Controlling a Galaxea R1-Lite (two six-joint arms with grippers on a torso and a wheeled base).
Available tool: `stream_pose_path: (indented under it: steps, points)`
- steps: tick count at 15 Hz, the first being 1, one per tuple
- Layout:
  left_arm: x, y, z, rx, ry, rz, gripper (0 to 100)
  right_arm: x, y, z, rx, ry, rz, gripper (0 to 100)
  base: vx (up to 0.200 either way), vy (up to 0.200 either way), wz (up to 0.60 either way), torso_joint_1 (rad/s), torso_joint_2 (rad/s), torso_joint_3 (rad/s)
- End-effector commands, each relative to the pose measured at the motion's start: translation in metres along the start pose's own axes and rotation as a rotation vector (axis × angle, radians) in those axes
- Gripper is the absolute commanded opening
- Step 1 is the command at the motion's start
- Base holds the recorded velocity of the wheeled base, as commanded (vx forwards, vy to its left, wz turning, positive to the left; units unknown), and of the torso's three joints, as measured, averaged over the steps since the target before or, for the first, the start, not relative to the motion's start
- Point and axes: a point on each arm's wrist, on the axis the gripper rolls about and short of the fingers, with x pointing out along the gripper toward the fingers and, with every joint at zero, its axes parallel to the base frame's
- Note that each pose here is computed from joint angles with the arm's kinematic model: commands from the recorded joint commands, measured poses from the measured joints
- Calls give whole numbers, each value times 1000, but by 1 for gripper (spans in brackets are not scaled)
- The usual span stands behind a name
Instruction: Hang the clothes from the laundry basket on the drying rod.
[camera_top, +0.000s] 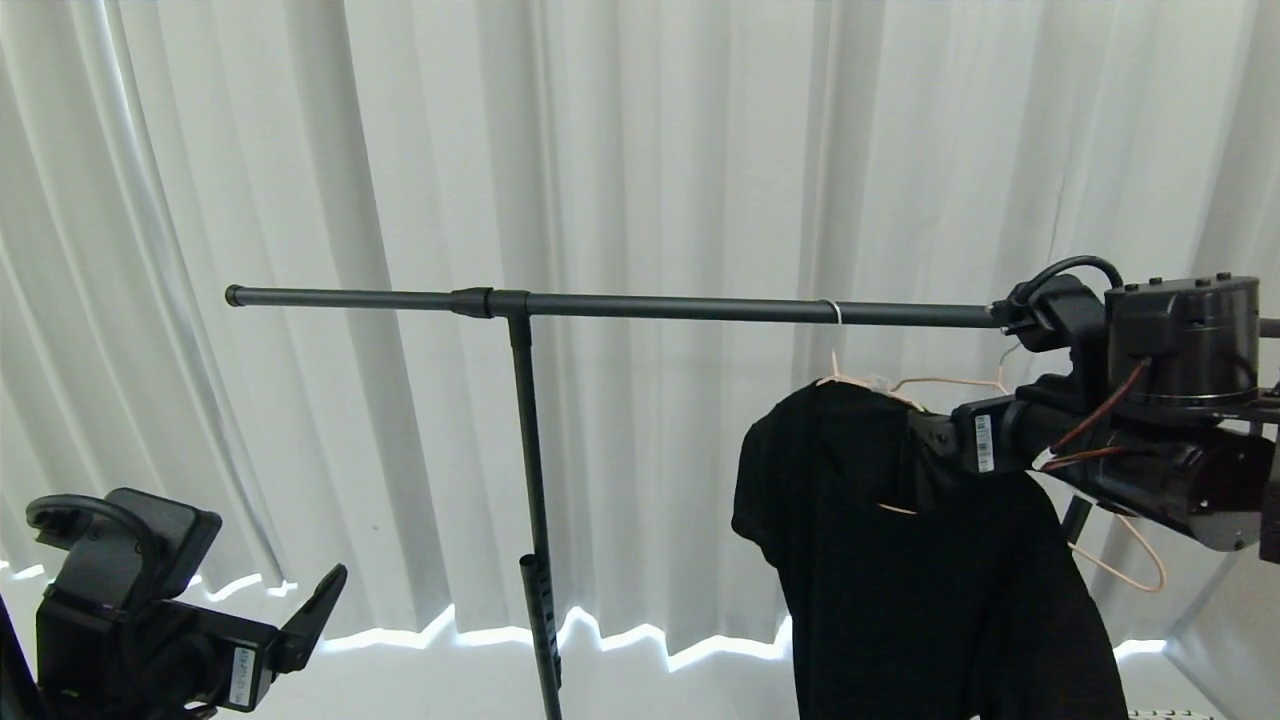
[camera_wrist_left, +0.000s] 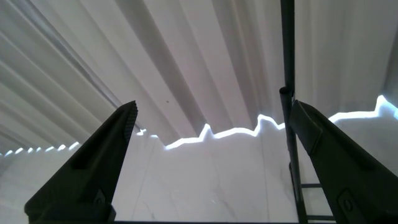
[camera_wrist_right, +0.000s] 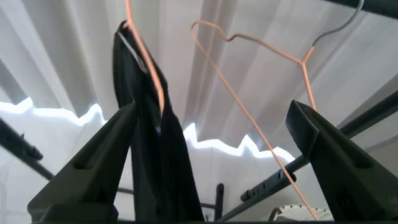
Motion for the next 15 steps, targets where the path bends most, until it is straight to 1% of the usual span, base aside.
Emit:
stream_pose_path:
  steps: [1, 2, 4, 6, 7, 9, 10, 11, 13, 14, 15]
  points:
    - [-1, 1, 0, -2, -4, 4, 100, -5, -2, -6, -22, 14, 4, 100, 0, 0, 0, 0, 0, 0]
    - [-1, 1, 1, -3, -7, 5, 100, -4, -2, -12, -43, 31, 18, 100, 0, 0, 0, 0, 0, 0]
    - [-2, 1, 0, -3, -7, 3, 100, -6, -2, -16, -70, 43, 67, 100, 0, 0, 0, 0, 0, 0]
    - [-1, 1, 1, -3, -9, 4, 100, -7, -1, -17, -107, 43, 103, 100, 0, 0, 0, 0, 0, 0]
    - [-2, 1, 0, -4, -7, 3, 100, -7, 0, -16, -125, 39, 142, 100, 0, 0, 0, 0, 0, 0]
    - [-2, 1, 0, -4, -7, 5, 100, -6, -1, -17, -157, 39, 152, 100, 0, 0, 0, 0, 0, 0]
    - [-2, 1, 0, -4, -7, 5, 100, -7, -2, -17, -160, 40, 148, 100, 0, 0, 0, 0, 0, 0]
    - [-2, 1, 0, -4, -7, 5, 100, -8, -5, -15, -160, 34, 133, 100, 0, 0, 0, 0, 0, 0]
    - [-2, 2, -3, -4, 6, 16, 100, -14, -20, -11, -197, 14, 38, 100, 0, 0, 0, 0, 0, 0]
    - [-3, 6, -8, -14, 26, 49, 100, -22, -42, -10, -264, 9, -78, 100, 0, 0, 0, 0, 0, 0]
    - [-3, 10, -9, -23, 34, 76, 100, -28, -59, -13, -297, 18, -140, 100, 0, 0, 0, 0, 0, 0]
